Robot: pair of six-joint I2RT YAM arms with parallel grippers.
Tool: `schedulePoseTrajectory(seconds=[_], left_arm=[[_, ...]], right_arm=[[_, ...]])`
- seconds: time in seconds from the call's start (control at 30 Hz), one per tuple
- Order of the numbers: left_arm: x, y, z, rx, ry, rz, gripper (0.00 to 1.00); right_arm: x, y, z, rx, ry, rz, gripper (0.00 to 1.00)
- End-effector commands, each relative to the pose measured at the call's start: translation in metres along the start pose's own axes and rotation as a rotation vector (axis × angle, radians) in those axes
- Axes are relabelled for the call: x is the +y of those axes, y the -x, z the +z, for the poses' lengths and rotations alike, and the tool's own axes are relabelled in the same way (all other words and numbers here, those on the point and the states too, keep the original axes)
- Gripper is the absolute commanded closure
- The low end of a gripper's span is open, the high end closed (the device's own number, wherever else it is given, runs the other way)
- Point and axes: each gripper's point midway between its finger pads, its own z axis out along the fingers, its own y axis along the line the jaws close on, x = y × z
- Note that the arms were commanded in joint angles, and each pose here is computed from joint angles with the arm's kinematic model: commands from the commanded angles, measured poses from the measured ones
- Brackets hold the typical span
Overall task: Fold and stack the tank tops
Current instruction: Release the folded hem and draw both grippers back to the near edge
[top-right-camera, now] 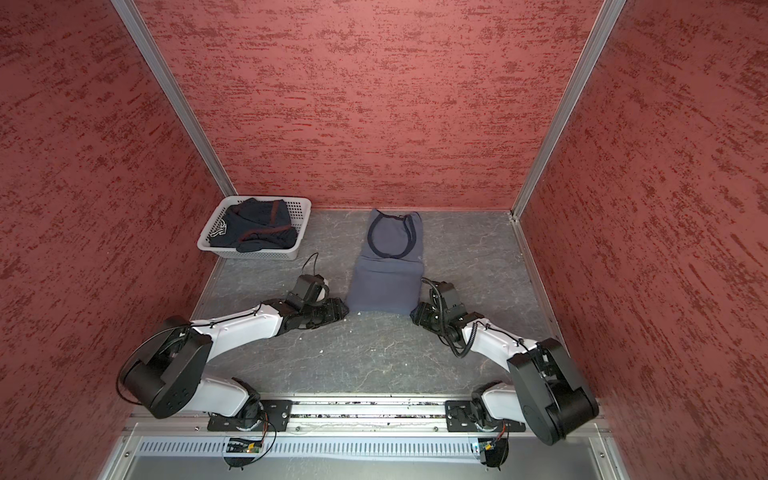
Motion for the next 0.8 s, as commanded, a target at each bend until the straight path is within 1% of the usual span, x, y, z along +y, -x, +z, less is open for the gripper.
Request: schedulePoseTrajectory(seconds=[0.0, 0.1, 0.2, 0.33, 0.43, 0.5, 0.77], left_arm=[[-0.005, 0.008, 0.011, -0.027, -0.034, -0.004, 0.31], [-0.004, 0.007, 0.019, -0.012, -0.031, -0.008, 0.34], [-0.005, 0.004, 0.025, 0.008, -0.036, -0.011, 0.41], [-0.007, 0.002, 0.025, 0.014, -0.040, -0.008, 0.52], [-0.008, 0.003, 0.024, 0.009, -0.040, -0.006, 0.60], [-0.011, 0.004, 0.023, 0.010, -0.045, -0.006, 0.67], [-0.026, 0.002, 0.018, 0.003, -0.077, 0.016, 0.85]], right_arm=[[0.016, 0.007, 0.009, -0.034, 0.069, 0.001, 0.42], [0.016, 0.004, 0.014, -0.031, 0.058, -0.001, 0.45], [0.014, 0.003, 0.015, -0.031, 0.043, -0.005, 0.51], [0.015, 0.002, 0.014, -0.037, 0.039, -0.022, 0.67], [0.016, 0.004, 0.014, -0.040, 0.036, -0.031, 0.72], [0.021, 0.005, 0.014, -0.035, 0.044, -0.035, 0.77], [0.029, 0.007, 0.008, -0.044, 0.039, -0.056, 0.89]])
